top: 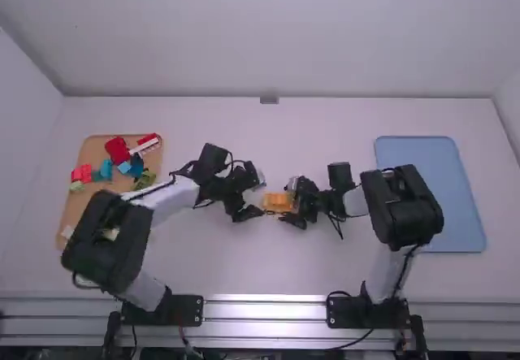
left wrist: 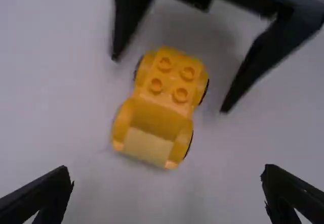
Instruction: Assemble lego blocks to make yellow taxi
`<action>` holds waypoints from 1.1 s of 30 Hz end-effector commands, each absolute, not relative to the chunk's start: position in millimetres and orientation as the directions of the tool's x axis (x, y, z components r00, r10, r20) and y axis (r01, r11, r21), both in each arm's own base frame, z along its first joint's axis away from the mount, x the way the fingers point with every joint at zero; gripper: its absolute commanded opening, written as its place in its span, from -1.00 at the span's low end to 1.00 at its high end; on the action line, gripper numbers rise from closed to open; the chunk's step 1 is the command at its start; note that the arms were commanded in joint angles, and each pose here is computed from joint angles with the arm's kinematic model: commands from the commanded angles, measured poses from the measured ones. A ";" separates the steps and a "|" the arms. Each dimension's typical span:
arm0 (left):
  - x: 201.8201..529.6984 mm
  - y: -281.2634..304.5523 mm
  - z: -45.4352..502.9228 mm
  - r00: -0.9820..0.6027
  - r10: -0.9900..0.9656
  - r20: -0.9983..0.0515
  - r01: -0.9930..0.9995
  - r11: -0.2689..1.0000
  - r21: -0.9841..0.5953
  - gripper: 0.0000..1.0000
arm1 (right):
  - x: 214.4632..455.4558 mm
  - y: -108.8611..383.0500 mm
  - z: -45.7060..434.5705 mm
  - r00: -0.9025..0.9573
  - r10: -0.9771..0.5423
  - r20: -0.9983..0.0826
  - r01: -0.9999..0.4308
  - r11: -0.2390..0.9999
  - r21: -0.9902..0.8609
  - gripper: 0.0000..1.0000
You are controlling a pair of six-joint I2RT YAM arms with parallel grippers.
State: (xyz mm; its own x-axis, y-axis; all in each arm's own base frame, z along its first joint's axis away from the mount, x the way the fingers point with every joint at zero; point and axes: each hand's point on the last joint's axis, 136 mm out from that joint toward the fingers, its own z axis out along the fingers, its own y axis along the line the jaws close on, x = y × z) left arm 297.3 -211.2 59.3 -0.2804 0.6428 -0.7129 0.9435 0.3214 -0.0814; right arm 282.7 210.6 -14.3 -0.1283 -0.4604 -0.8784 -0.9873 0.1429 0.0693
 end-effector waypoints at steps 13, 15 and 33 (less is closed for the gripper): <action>337.7 -86.3 200.2 -0.576 0.190 -0.795 0.198 0.976 0.090 0.98 | 305.7 244.7 -26.1 -0.123 -0.668 -0.734 -0.992 0.102 0.073 0.12; 336.2 -66.7 206.6 -0.579 0.106 -0.808 0.063 0.994 0.086 0.98 | 310.9 237.5 -24.0 -0.151 -0.713 -0.685 -0.988 0.131 0.081 0.00; 335.7 -32.7 211.6 -0.563 0.032 -0.826 -0.143 0.980 0.135 0.98 | 381.3 15.5 91.2 -0.640 -0.683 -0.351 -0.688 0.713 -0.132 -0.37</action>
